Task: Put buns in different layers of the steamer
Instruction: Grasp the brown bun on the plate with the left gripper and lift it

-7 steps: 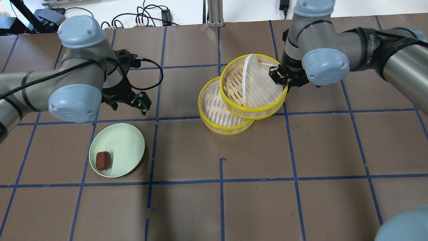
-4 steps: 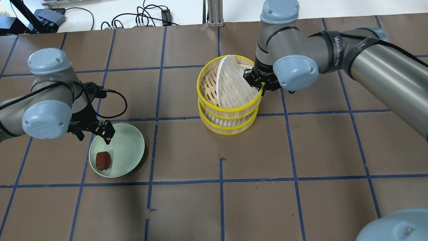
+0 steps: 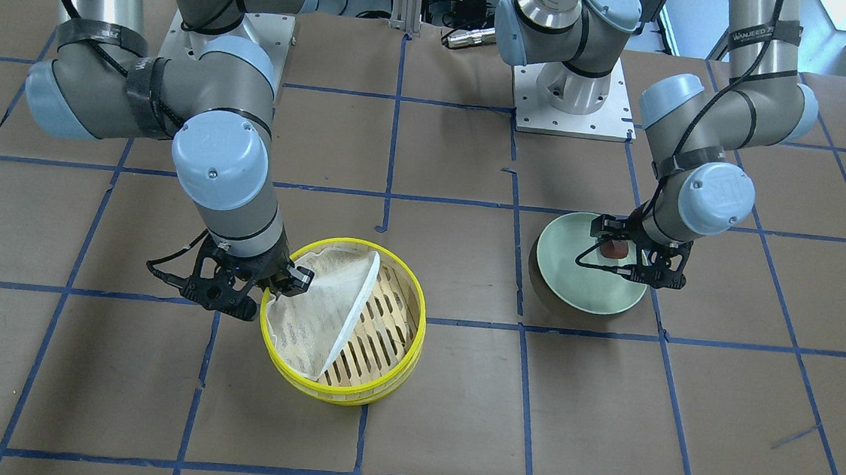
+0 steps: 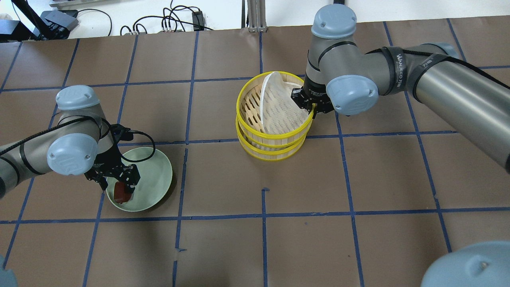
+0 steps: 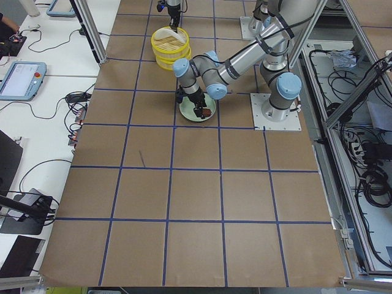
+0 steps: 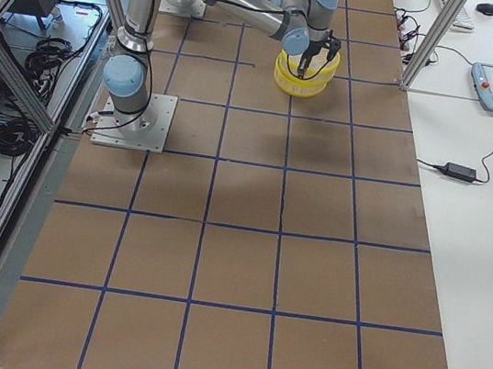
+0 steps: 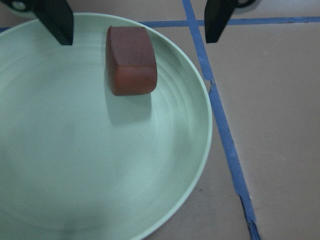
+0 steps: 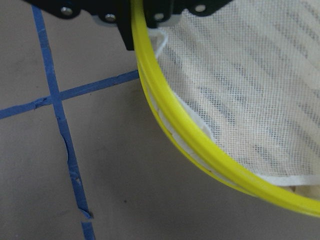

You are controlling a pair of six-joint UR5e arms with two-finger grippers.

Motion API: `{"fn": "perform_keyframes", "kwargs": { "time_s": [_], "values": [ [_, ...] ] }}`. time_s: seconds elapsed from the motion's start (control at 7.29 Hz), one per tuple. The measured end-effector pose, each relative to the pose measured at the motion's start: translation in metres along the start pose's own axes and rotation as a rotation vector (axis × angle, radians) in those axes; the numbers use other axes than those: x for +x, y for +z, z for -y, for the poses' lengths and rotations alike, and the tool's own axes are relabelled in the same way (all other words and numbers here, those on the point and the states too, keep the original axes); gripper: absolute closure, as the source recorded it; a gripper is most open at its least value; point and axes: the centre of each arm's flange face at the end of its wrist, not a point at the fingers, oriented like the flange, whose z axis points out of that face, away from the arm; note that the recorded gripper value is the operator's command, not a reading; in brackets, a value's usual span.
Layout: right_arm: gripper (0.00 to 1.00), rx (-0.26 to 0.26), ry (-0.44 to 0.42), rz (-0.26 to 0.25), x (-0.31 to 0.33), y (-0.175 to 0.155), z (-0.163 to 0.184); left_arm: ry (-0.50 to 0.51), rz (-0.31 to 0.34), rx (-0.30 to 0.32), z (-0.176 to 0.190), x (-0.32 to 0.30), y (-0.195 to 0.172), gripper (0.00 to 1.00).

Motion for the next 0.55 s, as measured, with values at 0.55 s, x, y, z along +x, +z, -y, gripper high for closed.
{"fn": "perform_keyframes", "kwargs": {
  "time_s": [0.55],
  "values": [
    [0.91,-0.008,-0.003,0.018,-0.0040,-0.0009,-0.0036,-0.006,-0.002,0.003,0.0039,0.0016,0.0010,0.87]
  ]
}}
